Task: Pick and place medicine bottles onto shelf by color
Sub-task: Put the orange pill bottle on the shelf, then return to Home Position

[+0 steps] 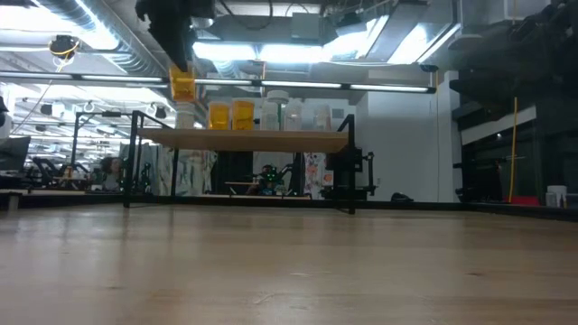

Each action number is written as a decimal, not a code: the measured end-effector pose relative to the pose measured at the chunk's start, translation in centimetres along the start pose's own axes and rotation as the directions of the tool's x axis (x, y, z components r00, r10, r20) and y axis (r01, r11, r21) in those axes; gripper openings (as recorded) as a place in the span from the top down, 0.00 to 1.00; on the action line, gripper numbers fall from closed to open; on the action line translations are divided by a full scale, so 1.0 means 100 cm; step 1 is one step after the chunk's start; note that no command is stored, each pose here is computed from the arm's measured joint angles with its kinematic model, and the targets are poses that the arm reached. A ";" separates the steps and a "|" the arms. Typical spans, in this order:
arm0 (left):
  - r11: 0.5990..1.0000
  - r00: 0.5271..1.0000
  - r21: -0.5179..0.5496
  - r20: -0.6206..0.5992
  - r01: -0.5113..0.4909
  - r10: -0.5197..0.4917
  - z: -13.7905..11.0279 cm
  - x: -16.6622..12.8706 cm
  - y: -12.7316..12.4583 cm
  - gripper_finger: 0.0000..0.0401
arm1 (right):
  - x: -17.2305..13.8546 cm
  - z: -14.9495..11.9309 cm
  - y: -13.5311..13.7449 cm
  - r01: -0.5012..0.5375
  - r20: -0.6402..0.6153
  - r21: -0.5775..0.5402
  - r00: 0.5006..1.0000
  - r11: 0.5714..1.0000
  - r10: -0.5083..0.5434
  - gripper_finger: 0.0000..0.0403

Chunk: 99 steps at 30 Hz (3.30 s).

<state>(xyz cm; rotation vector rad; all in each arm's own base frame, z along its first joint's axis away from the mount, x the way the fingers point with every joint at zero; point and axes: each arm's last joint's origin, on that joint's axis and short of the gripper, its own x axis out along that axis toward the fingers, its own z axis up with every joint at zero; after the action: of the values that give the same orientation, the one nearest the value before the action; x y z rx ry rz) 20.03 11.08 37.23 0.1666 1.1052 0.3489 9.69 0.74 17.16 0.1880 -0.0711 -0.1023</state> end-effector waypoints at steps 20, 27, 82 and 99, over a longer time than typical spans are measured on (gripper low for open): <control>0.982 0.990 -0.181 -0.127 0.044 -0.068 -0.010 0.061 0.057 0.48 | 0.000 0.000 0.000 0.000 0.000 0.000 1.000 1.000 0.000 0.37; 0.982 0.992 -0.187 -0.115 0.028 -0.050 -0.011 0.059 0.059 0.30 | 0.000 0.000 0.000 0.000 0.000 0.000 1.000 1.000 0.000 0.37; 0.894 0.436 -0.258 0.896 0.367 0.080 -0.168 0.094 -0.127 0.27 | 0.000 0.000 0.000 0.000 -0.001 0.000 1.000 1.000 0.000 0.37; 0.920 0.527 -0.242 0.848 0.308 0.047 -0.175 0.108 -0.132 0.27 | 0.000 0.000 0.000 0.000 0.000 0.000 1.000 1.000 0.000 0.37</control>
<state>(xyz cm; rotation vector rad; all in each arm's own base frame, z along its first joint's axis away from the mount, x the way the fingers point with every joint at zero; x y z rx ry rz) 11.23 1.87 16.32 -0.0953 0.0419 0.2724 9.69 0.74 17.15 0.1876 -0.0706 -0.1026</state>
